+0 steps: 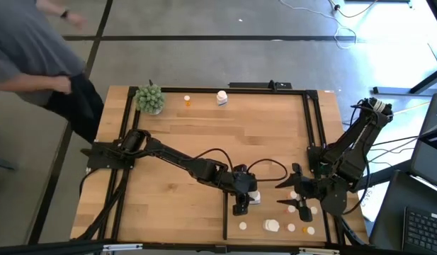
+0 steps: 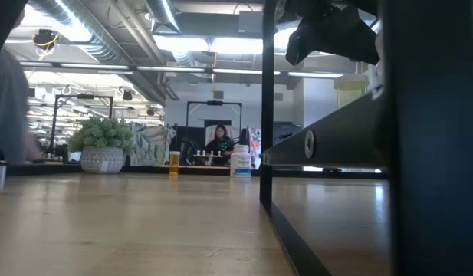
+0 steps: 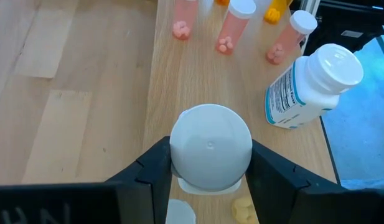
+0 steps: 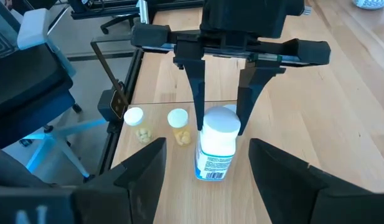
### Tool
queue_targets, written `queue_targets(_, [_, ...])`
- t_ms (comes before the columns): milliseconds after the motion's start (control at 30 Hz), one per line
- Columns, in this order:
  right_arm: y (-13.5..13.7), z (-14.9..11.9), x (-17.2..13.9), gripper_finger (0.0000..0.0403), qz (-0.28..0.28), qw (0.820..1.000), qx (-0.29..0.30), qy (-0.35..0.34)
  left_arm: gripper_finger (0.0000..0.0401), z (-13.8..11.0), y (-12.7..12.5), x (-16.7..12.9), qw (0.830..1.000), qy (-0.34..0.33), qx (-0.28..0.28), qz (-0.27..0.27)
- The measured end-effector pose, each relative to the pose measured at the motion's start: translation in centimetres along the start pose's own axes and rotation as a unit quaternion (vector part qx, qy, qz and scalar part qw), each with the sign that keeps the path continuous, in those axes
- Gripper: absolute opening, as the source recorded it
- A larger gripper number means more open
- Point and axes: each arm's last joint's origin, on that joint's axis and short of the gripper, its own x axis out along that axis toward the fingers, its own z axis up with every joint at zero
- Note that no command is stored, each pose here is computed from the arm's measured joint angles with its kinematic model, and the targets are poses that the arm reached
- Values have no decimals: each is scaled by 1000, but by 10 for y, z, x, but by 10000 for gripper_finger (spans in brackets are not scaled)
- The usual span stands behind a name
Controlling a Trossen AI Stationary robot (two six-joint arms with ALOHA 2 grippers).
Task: Pick and place medicine bottles onto shelf by color
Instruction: Put the bottom supplement bottle on the shelf aligned with the other supplement bottle
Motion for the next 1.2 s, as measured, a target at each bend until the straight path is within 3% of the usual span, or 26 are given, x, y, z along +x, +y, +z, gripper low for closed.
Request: queue_targets(1200, [0, 0, 0, 230, 0, 1000, 1, 0, 165, 0, 1, 0, 1000, 3, 0, -2])
